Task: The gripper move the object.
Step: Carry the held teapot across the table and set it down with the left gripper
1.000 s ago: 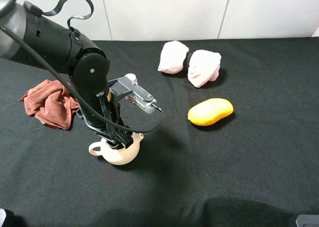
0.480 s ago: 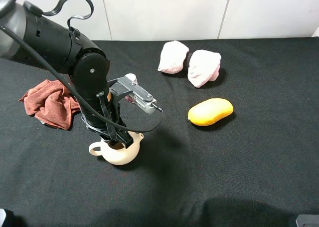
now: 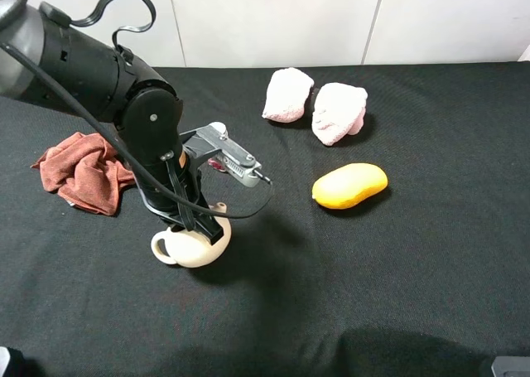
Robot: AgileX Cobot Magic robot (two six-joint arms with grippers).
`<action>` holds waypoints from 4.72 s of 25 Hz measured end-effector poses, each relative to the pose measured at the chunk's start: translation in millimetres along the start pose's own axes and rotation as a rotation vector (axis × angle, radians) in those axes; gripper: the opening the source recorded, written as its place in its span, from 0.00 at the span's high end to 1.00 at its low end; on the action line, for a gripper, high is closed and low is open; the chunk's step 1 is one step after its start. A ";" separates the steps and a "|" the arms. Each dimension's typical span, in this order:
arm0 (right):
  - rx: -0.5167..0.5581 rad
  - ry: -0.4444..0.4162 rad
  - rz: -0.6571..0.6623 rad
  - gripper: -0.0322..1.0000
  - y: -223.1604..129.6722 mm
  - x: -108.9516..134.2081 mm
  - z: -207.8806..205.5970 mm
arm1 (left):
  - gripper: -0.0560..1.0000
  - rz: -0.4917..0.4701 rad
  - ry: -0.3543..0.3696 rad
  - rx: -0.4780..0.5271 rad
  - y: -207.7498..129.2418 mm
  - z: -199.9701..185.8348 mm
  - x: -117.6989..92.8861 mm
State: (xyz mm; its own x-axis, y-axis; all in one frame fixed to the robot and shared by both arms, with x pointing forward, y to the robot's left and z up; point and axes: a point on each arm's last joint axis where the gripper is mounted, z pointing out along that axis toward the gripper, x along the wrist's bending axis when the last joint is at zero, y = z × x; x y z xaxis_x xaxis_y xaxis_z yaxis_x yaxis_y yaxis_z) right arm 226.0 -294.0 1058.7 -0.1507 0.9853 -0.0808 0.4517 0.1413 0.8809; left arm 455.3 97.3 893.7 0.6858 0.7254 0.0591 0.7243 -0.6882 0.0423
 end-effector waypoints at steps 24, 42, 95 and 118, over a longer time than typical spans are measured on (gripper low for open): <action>0.000 0.000 0.000 0.30 0.0 0.0 0.0 | 0.92 -0.038 0.032 0.005 22.4 -44.8 5.5; 0.000 0.000 0.000 0.30 0.0 0.0 0.0 | 0.92 -0.104 0.025 -0.093 68.0 -126.6 16.6; 0.000 0.000 0.000 0.30 0.0 0.0 0.0 | 0.92 -0.531 0.114 -0.105 55.3 -110.9 193.7; 0.000 0.001 0.001 0.30 0.0 0.1 0.0 | 0.92 -0.441 0.131 -0.156 129.0 -77.8 187.1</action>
State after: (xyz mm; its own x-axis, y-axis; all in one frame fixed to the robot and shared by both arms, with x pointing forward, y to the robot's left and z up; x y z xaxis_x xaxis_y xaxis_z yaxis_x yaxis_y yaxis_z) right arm 226.0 -293.9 1058.7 -0.1513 0.9853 -0.0798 0.4514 0.1407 0.8812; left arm 671.4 143.2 987.9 0.2933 0.9476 0.1268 0.9177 -0.3162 0.2405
